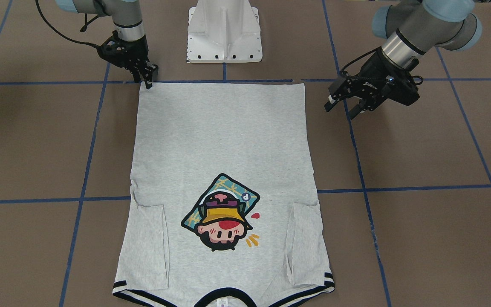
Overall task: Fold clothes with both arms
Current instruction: 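Move both grippers to the shirt's hem corners nearest the robot, then grasp both near hem corners with the left and right grippers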
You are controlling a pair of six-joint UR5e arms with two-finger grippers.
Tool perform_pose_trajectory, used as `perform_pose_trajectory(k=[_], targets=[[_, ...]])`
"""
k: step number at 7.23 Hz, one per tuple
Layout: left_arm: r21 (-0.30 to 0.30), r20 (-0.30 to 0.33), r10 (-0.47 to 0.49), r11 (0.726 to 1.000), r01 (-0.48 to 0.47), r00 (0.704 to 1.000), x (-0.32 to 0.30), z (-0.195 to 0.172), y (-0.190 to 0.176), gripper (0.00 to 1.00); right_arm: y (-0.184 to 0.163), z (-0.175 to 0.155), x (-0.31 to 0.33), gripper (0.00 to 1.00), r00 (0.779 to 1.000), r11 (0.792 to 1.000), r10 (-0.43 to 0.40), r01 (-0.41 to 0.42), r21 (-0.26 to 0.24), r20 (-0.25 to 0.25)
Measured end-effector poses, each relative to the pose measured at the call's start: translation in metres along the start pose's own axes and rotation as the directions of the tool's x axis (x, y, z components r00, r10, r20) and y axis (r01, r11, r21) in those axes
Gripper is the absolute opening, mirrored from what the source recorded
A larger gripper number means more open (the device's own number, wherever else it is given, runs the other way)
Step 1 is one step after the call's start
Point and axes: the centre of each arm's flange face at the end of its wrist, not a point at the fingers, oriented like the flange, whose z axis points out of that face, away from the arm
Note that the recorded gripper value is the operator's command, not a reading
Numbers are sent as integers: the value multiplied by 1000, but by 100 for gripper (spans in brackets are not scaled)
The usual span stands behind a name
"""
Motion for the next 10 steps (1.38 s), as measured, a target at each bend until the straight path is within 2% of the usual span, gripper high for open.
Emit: perform_pose_trajectory(k=[4, 5, 7, 9, 10], targets=[[-4, 5, -9, 1000, 9, 1000, -3, 1, 3, 84, 4, -9, -4, 0, 999, 999, 38, -37, -18, 15], [-18, 1, -44, 999, 44, 999, 3, 7, 12, 84, 3, -20, -6, 0, 998, 998, 47, -46, -35, 29], [-38, 2, -131, 991, 131, 991, 26, 32, 61, 84, -1, -40, -7, 0, 997, 996, 57, -54, -67, 44], [-37, 53, -203, 978, 205, 978, 28, 46, 130, 83, -7, -43, -6, 0, 997, 994, 63, -60, -86, 32], [-37, 104, -224, 973, 228, 969, 30, 49, 157, 83, -11, -44, -7, 0, 998, 993, 67, -64, -100, 22]])
